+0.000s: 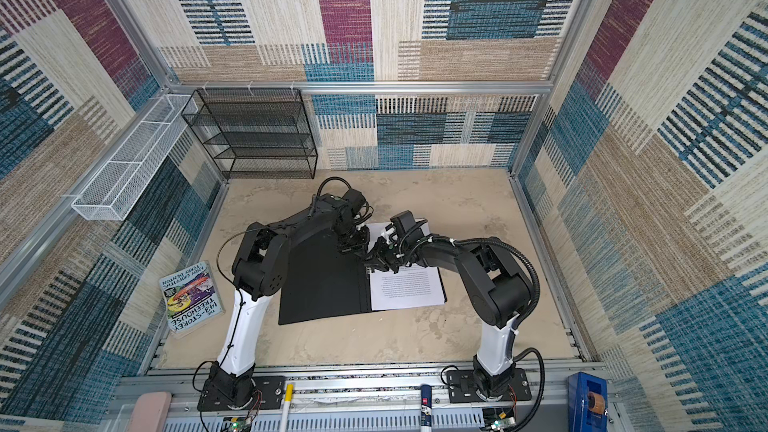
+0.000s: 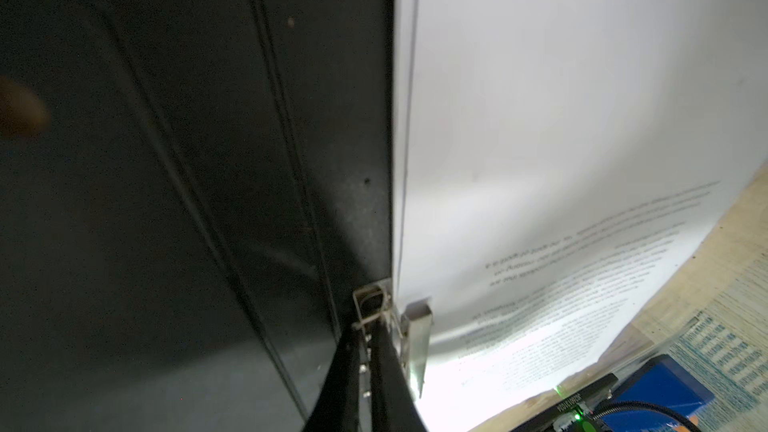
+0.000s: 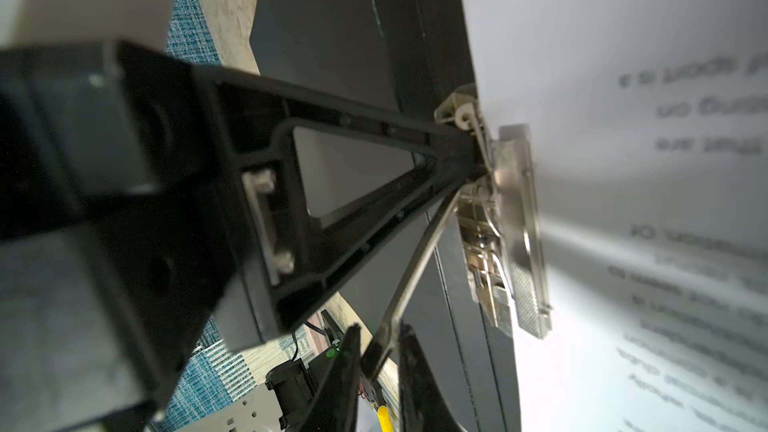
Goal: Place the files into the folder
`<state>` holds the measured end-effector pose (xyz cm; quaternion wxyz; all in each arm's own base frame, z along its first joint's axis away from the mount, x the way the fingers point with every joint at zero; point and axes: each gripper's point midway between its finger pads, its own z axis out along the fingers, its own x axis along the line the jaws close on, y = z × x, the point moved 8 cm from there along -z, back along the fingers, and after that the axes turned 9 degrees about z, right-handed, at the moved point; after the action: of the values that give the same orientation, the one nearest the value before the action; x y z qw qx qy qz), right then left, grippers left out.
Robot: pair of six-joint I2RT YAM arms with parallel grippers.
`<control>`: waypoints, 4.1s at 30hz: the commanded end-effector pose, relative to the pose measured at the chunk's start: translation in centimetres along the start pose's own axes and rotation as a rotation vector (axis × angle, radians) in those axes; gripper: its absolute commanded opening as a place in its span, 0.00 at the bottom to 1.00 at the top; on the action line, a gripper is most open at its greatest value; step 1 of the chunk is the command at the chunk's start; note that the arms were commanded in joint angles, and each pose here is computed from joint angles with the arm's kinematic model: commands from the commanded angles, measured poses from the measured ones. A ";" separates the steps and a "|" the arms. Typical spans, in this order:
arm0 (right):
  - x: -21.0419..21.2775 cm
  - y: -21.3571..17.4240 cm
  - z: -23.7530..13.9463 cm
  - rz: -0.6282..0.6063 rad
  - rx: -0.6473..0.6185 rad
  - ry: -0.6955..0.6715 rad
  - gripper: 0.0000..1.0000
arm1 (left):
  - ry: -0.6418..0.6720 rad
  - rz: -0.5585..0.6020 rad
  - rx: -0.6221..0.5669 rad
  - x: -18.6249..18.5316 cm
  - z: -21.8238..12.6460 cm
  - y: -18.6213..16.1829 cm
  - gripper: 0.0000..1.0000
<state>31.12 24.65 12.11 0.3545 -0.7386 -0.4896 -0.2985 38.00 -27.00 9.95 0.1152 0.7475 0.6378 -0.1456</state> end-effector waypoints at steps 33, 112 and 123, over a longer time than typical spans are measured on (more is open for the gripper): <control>0.5 1.1 -0.7 0.037 0.043 0.093 0.26 | 0.065 -0.019 0.036 1.2 1.4 -0.4 0.09; -6.3 -0.5 -0.6 0.098 -0.043 -0.052 0.00 | 0.158 0.012 0.023 1.5 1.7 -0.6 0.00; -8.5 -0.6 -0.6 0.137 -0.128 -0.136 0.00 | 0.172 0.004 0.033 1.9 2.1 -0.7 0.00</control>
<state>28.61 21.65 8.43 0.3498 -0.7464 -0.4683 -0.3182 37.65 -27.33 9.55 0.1047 0.7586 0.6287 -0.1353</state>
